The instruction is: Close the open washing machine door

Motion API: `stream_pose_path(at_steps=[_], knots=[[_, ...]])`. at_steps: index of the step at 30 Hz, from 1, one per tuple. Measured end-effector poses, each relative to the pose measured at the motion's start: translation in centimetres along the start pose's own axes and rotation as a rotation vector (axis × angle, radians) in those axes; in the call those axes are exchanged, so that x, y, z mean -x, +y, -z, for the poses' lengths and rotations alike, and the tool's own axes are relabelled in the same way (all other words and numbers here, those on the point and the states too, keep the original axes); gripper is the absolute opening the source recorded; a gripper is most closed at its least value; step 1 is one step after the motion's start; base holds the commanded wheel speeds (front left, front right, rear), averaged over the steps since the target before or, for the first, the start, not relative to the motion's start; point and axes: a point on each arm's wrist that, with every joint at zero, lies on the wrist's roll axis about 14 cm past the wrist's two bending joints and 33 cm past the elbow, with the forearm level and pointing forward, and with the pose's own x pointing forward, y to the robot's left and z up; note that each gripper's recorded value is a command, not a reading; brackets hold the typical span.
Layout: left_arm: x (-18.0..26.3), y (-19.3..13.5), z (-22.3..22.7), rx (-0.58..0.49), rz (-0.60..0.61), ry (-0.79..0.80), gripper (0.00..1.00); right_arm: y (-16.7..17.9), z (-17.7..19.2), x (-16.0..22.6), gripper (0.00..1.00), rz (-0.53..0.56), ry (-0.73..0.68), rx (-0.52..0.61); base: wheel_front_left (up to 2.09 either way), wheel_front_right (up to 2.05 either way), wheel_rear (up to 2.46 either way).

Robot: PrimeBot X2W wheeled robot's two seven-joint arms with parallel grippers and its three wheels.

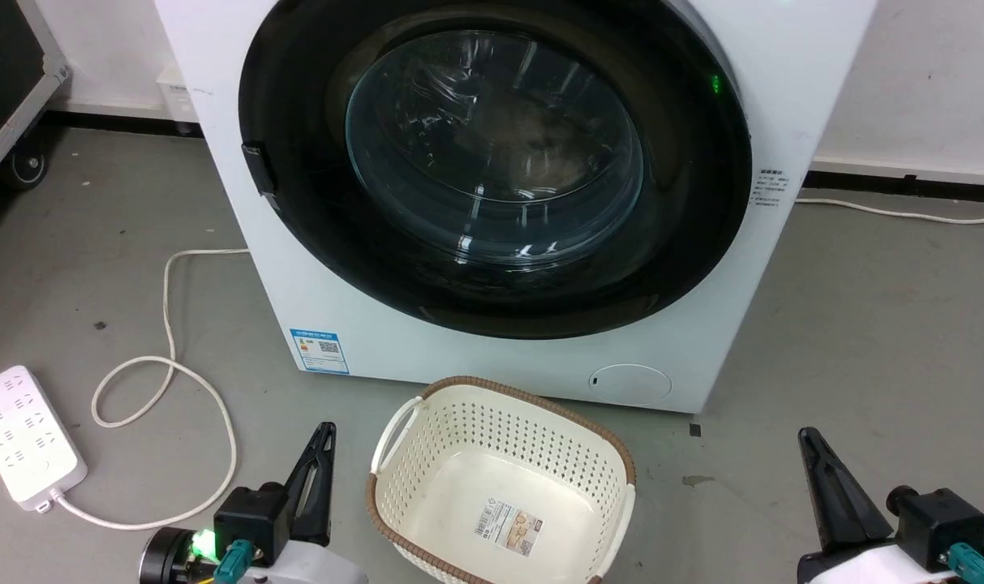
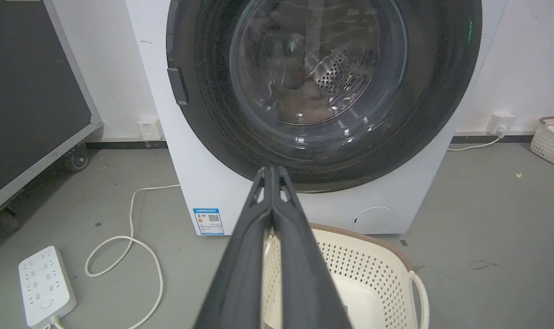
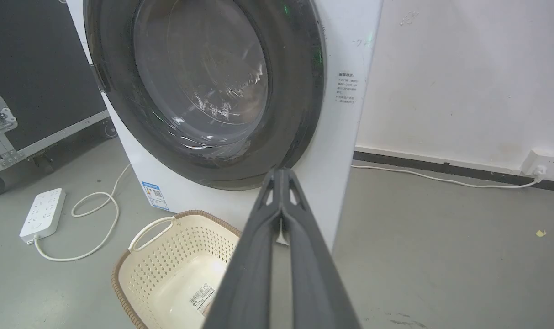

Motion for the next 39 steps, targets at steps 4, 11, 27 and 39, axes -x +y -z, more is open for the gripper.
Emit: stream_pose_path(at_steps=[4, 11, 27, 39], knots=[[-0.08, 0.02, -0.1, -0.006, -0.002, 0.0, 0.0, 0.01, -0.01, 0.01, 0.0, 0.0, 0.004, 0.0, 0.0, 0.0, 0.0], [-0.21, 0.06, -0.17, -0.005, -0.006, 0.006, 0.0, 0.05, -0.09, -0.02, 0.0, -0.002, 0.008, 0.005, 0.0, 0.0, 0.0], [-0.49, 0.31, -0.38, -0.014, -0.016, 0.018, 0.0, 0.2, -0.11, -0.01, 0.0, -0.006, 0.028, 0.019, 0.0, 0.0, 0.0], [-0.73, 0.36, -0.54, -0.017, -0.023, 0.028, 0.0, 0.32, -0.42, -0.17, 0.0, -0.01, 0.034, 0.028, 0.0, 0.0, 0.0]])
